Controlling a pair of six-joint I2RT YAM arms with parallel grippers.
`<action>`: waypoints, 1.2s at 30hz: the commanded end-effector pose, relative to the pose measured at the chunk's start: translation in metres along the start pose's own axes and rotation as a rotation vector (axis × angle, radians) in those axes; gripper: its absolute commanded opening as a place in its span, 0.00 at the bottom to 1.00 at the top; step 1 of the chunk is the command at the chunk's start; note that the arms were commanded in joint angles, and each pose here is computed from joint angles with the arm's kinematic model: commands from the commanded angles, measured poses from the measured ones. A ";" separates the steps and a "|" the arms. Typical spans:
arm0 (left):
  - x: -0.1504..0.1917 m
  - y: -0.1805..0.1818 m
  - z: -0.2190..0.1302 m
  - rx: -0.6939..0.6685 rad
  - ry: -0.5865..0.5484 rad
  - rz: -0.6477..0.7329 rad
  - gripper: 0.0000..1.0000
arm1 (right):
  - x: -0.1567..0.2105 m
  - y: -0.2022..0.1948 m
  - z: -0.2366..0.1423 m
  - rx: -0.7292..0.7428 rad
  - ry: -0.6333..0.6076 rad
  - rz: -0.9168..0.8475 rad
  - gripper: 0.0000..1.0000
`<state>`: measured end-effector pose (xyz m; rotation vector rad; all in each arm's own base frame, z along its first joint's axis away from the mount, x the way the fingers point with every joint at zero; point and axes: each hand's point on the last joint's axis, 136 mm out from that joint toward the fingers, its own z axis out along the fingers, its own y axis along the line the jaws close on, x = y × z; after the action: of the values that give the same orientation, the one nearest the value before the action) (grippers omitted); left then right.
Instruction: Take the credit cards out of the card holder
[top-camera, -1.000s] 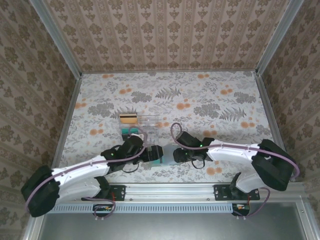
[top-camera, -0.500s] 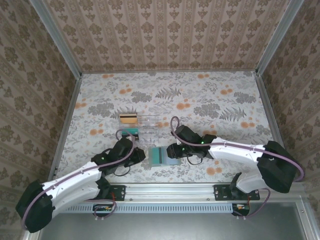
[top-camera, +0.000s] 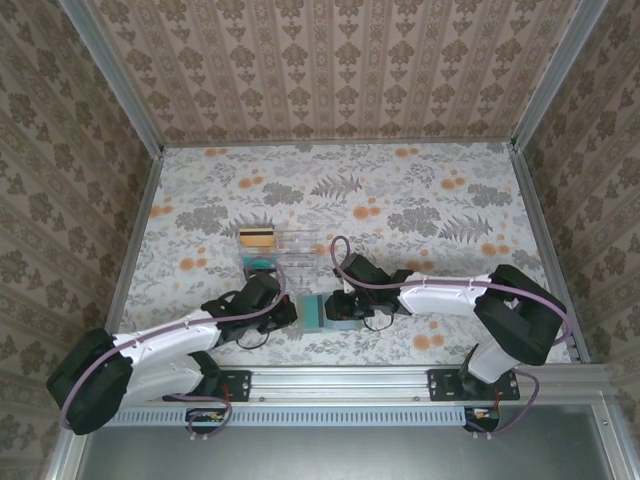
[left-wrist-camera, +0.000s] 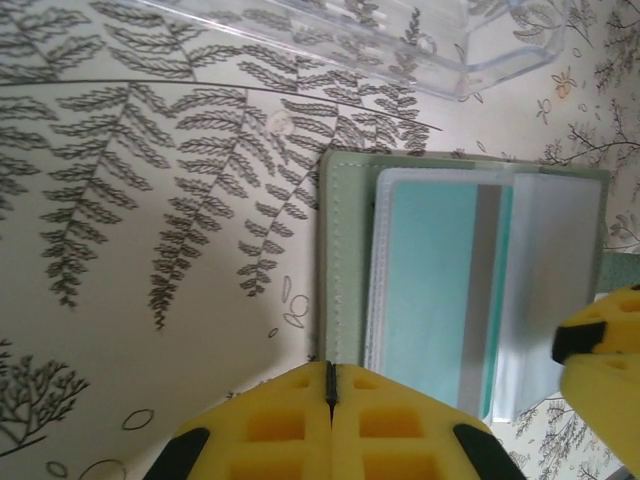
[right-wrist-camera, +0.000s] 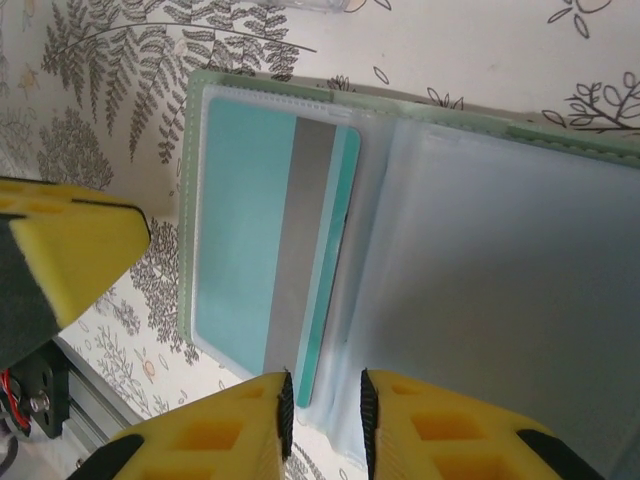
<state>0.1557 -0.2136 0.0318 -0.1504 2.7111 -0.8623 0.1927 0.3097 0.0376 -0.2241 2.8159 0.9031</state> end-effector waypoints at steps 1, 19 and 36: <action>-0.005 -0.016 -0.001 0.036 -0.017 0.016 0.04 | -0.007 0.011 0.004 -0.043 0.004 0.036 0.27; 0.008 -0.010 0.010 -0.005 0.020 0.026 0.05 | -0.010 0.013 0.010 -0.058 0.012 0.076 0.29; 0.012 -0.012 0.011 -0.005 0.033 0.032 0.04 | -0.006 0.009 0.024 -0.055 0.059 0.103 0.27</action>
<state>0.1455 -0.2234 0.0201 -0.0954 2.7505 -0.8342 0.1979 0.3276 0.0248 -0.1241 2.8740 0.9930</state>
